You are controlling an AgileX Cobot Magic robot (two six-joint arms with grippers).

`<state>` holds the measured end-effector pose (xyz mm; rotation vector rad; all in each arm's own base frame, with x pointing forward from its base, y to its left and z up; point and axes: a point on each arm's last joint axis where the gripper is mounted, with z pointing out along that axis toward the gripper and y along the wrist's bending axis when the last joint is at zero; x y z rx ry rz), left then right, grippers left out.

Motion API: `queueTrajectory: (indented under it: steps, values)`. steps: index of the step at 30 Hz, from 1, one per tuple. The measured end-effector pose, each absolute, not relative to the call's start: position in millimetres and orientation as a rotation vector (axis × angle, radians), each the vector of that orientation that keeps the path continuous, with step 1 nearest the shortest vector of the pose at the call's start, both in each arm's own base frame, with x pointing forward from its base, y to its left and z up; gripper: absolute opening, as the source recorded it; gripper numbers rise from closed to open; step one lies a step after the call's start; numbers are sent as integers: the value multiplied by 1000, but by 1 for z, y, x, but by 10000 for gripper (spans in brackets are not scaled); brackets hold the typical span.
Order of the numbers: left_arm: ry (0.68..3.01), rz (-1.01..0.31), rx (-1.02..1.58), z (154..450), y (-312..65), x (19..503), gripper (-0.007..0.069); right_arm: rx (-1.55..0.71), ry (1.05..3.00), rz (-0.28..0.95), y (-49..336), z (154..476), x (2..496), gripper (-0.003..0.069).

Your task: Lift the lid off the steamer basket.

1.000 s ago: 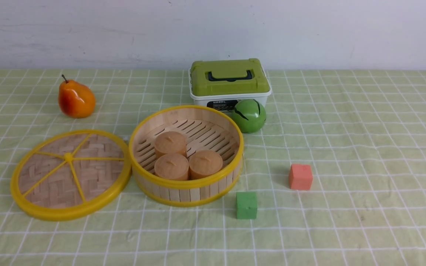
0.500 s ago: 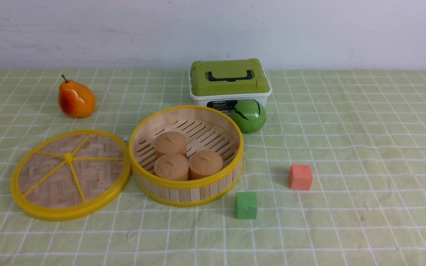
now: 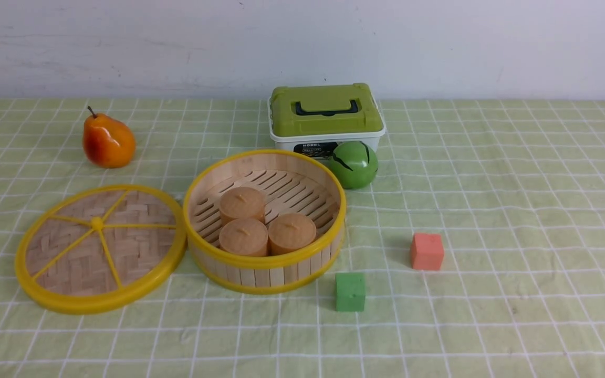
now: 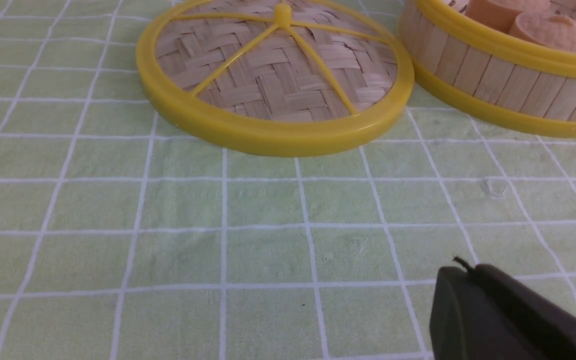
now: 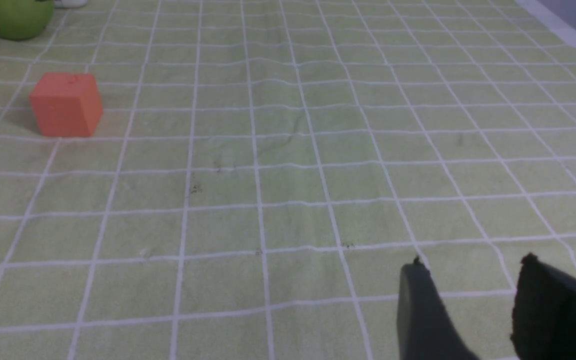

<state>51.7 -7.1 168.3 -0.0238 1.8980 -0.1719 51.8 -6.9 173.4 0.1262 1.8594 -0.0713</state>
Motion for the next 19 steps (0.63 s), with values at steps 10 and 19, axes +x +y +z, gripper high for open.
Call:
queueTrajectory:
  steps: [10, 19]
  values:
    - [1898, -172, -24, 168, -7, 52, 3, 126, 1859, -71, -7, 173, 52, 244]
    - [1898, -172, -24, 168, -7, 52, 15, 126, 1859, -71, -7, 173, 52, 244]
